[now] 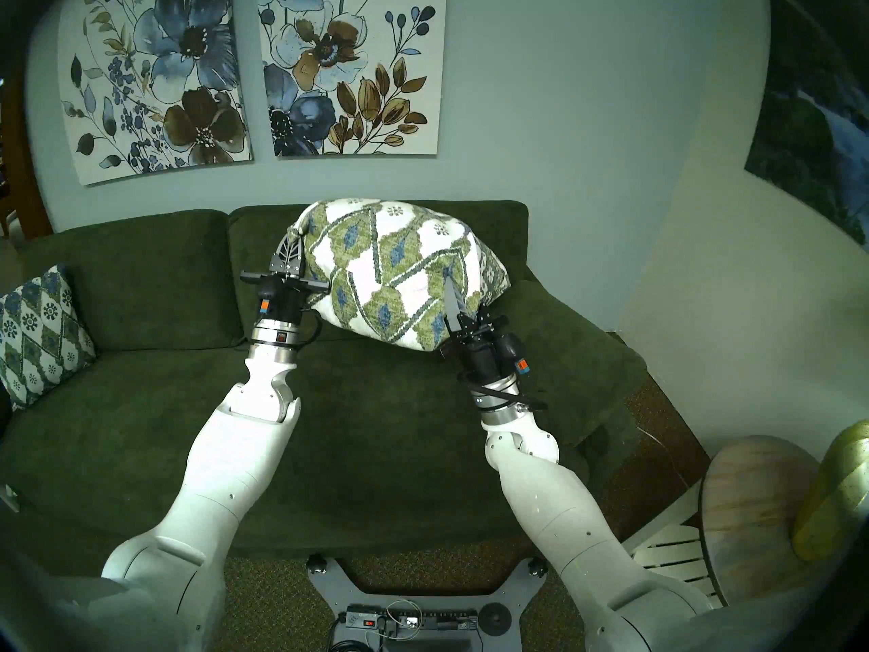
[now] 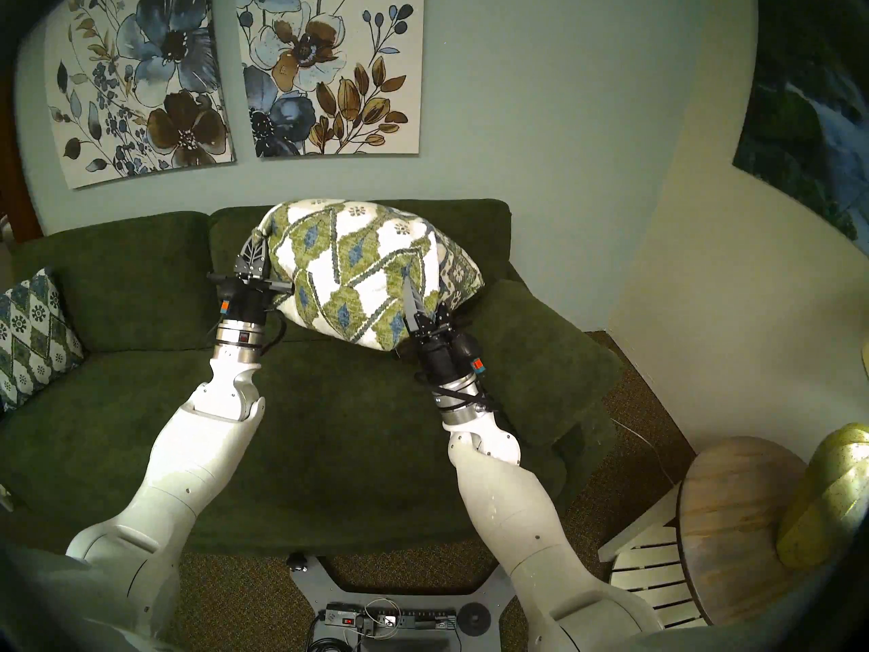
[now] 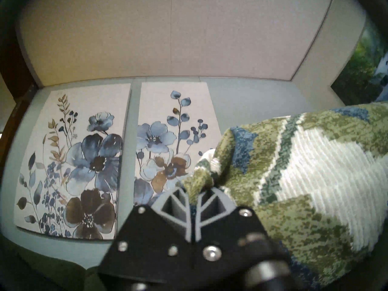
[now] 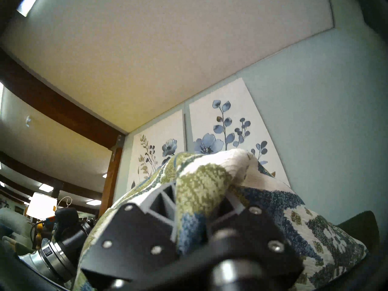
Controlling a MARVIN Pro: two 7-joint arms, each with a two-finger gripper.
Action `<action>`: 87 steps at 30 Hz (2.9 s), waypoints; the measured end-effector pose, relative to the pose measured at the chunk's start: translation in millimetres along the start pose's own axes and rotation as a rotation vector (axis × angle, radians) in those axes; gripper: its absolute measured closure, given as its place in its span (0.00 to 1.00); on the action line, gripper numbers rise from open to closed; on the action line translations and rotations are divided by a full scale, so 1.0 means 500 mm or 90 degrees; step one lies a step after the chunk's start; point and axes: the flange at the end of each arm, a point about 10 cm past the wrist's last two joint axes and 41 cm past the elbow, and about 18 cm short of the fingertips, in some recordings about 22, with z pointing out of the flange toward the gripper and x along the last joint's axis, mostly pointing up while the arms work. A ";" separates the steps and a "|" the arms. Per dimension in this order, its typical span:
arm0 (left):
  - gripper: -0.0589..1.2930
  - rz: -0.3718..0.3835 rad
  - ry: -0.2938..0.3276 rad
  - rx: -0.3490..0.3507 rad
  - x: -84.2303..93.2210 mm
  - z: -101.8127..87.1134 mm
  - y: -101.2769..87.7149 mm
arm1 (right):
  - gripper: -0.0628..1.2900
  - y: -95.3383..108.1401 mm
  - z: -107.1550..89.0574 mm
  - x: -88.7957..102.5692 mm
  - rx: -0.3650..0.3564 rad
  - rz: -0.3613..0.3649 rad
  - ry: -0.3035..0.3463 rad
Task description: Fluff a cushion
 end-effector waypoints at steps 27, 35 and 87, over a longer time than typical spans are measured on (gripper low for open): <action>0.97 -0.022 -0.432 -0.058 -0.179 -0.446 0.121 | 0.86 0.033 -0.426 -0.085 -0.067 0.015 -0.383; 0.97 -0.028 -0.562 -0.073 -0.168 -0.637 0.149 | 0.86 -0.050 -0.595 -0.076 -0.091 0.079 -0.518; 0.97 -0.061 -0.147 0.068 -0.112 -0.111 0.164 | 0.86 0.146 -0.153 -0.055 0.010 -0.084 -0.208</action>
